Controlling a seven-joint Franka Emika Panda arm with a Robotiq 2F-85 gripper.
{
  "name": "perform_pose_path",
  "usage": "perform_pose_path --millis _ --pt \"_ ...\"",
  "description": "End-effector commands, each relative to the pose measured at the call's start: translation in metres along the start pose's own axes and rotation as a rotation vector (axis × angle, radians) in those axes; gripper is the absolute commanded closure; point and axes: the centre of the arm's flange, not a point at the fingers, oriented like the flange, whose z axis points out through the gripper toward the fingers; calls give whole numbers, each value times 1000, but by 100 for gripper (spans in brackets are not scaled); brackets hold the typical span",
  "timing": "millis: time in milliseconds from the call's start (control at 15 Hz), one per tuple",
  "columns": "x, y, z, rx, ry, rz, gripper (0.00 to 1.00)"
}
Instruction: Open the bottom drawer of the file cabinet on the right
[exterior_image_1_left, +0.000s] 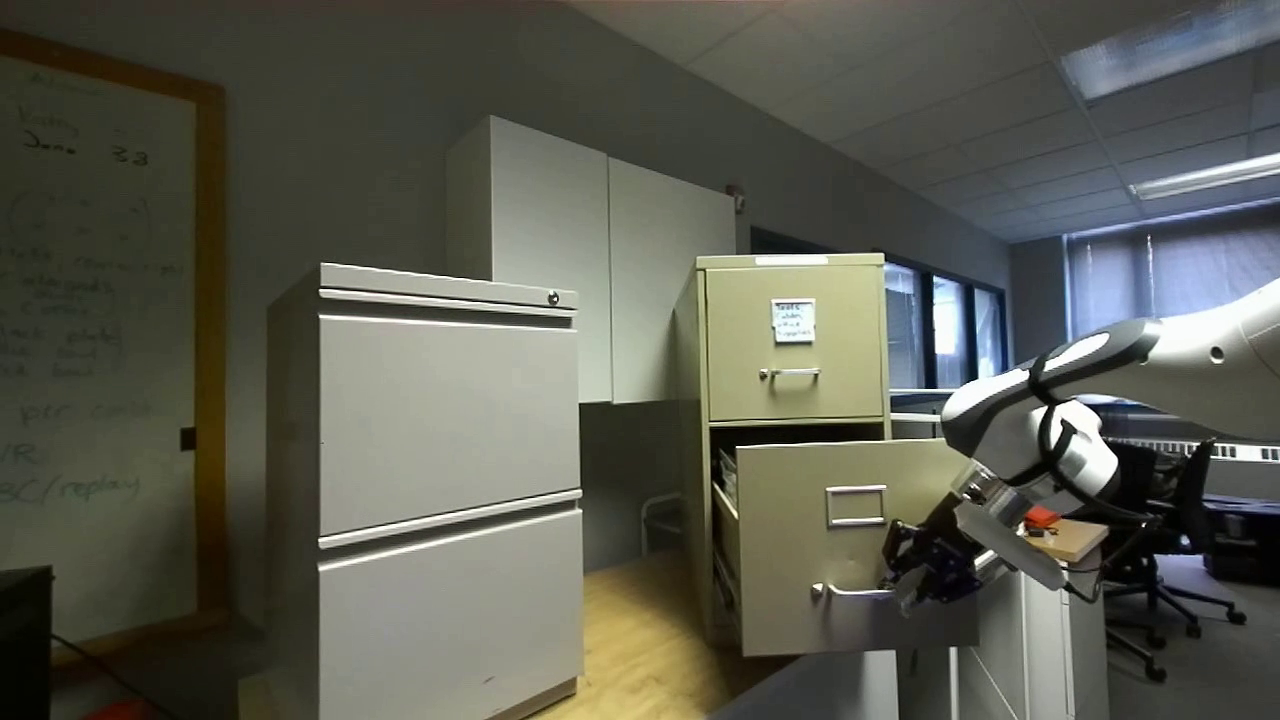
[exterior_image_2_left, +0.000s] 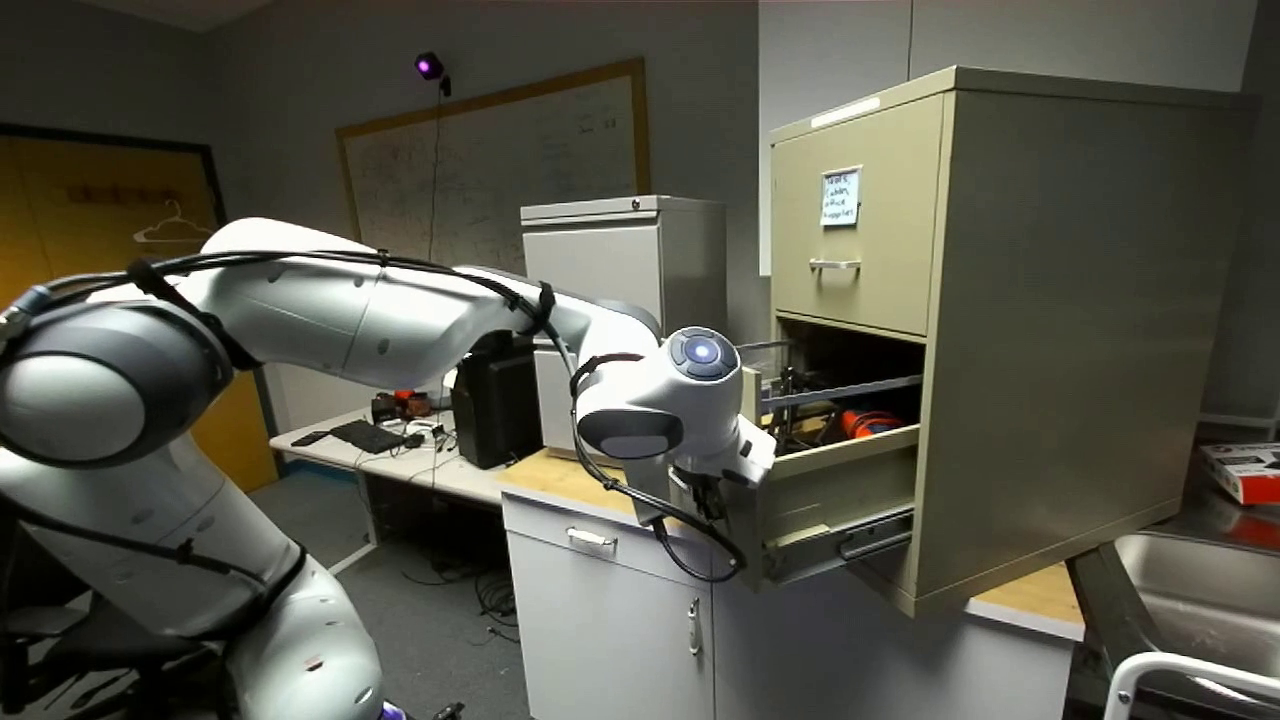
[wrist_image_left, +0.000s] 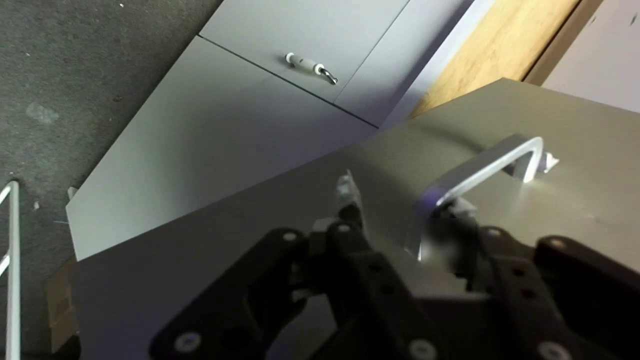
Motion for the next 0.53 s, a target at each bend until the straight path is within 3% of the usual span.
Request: perform_pose_path --millis 0,200,267,467 --pt "-13 -4 -16 13 -81 -140 29" --pt "-16 -10 -27 45 -63 -247 5" --pt "-19 -15 -31 70 -67 -292 0" --pt "-28 -26 -47 132 -83 -413 0"
